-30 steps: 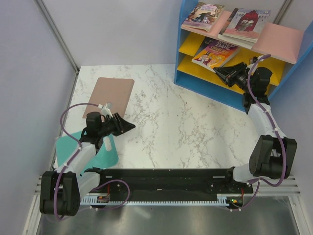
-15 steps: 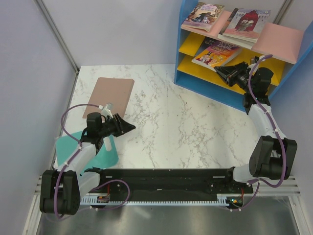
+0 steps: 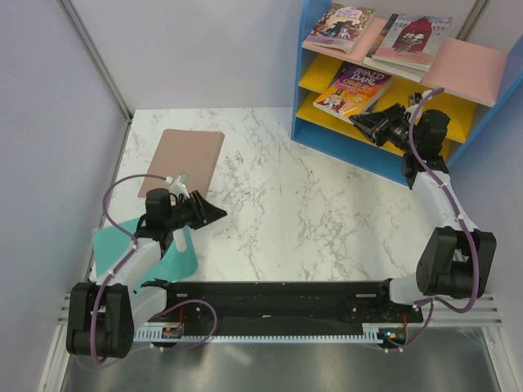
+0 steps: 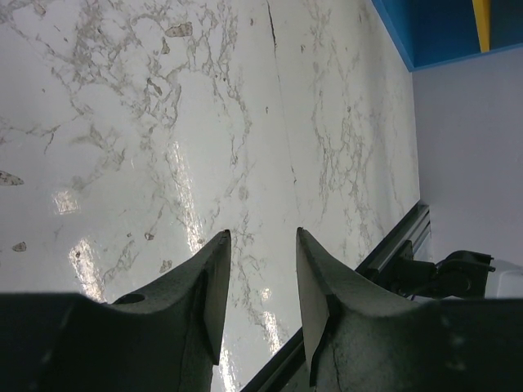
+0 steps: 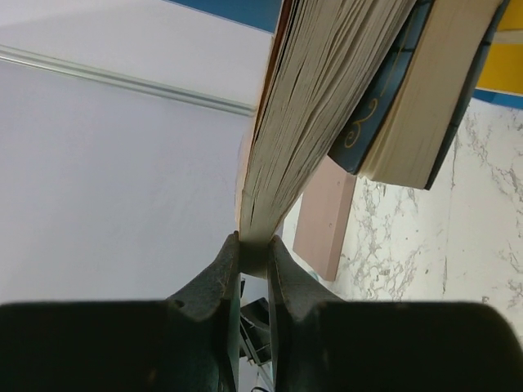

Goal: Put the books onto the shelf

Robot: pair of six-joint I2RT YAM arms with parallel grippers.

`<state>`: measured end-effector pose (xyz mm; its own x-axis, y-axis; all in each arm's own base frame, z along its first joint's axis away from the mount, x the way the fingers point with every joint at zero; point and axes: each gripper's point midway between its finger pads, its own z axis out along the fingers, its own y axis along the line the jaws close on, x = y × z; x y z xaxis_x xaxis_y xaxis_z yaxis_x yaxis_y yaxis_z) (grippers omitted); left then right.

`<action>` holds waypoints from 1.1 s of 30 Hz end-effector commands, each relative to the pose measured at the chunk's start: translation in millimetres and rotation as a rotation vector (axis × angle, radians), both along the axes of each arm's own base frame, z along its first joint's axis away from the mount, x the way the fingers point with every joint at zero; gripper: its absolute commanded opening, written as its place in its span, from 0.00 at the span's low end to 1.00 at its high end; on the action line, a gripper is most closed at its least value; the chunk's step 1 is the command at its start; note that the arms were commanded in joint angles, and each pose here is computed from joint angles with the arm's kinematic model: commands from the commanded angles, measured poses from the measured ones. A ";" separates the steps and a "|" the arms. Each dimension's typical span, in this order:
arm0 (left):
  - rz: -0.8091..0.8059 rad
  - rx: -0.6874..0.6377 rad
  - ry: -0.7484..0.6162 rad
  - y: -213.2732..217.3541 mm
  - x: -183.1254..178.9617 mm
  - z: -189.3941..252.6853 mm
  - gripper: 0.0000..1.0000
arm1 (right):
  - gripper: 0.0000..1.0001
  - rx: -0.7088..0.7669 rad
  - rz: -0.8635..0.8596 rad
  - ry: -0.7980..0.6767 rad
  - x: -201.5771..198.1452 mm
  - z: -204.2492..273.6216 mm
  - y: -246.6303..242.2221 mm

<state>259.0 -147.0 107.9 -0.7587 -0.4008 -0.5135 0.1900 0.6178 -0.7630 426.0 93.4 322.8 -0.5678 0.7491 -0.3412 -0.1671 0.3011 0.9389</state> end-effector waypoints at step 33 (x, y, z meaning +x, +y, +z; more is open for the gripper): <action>-0.036 -0.008 -0.034 -4.5 -0.9 1.5 0.43 | 0.54 -0.120 -0.004 -0.037 -52.4 9.0 6.1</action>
